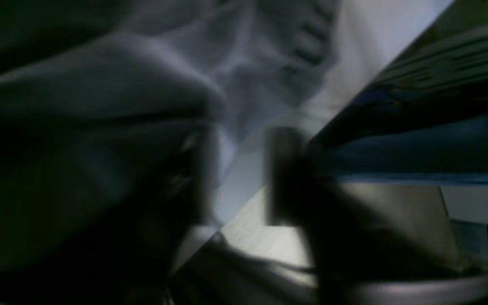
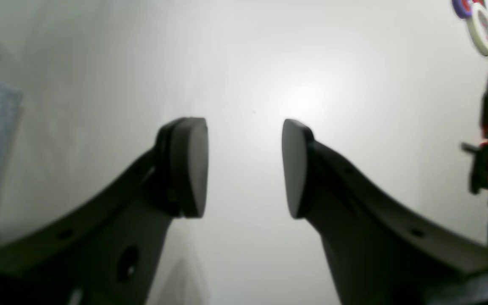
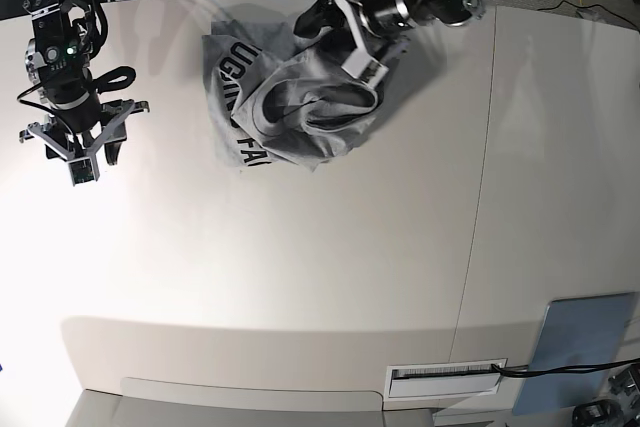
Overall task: Fold the T-shirt properly
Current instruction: 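Retract the right gripper and press the bundle with the left gripper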
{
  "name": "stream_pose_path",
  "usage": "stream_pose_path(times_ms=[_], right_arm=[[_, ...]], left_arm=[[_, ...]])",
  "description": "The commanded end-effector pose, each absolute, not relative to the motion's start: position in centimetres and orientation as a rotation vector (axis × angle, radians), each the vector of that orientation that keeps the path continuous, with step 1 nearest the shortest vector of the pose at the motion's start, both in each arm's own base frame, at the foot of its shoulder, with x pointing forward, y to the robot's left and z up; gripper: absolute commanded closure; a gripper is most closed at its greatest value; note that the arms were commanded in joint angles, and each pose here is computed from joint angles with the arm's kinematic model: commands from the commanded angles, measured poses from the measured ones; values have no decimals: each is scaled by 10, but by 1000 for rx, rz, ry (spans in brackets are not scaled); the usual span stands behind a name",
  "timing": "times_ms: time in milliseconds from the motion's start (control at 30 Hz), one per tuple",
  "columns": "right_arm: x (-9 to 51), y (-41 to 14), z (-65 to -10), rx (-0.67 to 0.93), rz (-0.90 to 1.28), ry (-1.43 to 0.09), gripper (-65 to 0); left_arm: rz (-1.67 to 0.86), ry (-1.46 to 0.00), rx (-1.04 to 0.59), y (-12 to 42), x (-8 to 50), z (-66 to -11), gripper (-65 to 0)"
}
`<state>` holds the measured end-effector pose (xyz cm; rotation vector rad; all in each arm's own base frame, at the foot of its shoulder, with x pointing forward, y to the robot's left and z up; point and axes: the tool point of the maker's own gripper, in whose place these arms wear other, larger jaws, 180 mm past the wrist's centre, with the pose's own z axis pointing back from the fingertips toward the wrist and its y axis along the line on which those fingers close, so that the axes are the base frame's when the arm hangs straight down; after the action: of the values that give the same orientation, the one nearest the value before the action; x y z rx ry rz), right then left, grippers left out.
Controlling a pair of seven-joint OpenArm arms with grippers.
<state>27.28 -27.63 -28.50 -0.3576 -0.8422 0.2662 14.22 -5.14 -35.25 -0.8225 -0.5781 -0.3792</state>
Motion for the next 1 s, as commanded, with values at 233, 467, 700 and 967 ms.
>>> stream_pose_path(times_ms=[233, 467, 700, 967], right_arm=[[280, -281, -270, -398, 285, -890, -279], [282, -280, -268, -396, 289, -905, -279], [283, -281, -266, -413, 295, -914, -279], [286, -279, -262, -410, 301, -939, -279]], left_arm=[[-362, -596, -751, -29, 155, -355, 0], [-336, -578, -774, -18, 157, -353, -376], [-309, -556, -687, -4, 159, -364, -400], [-267, -505, -697, -4, 140, -371, -400]])
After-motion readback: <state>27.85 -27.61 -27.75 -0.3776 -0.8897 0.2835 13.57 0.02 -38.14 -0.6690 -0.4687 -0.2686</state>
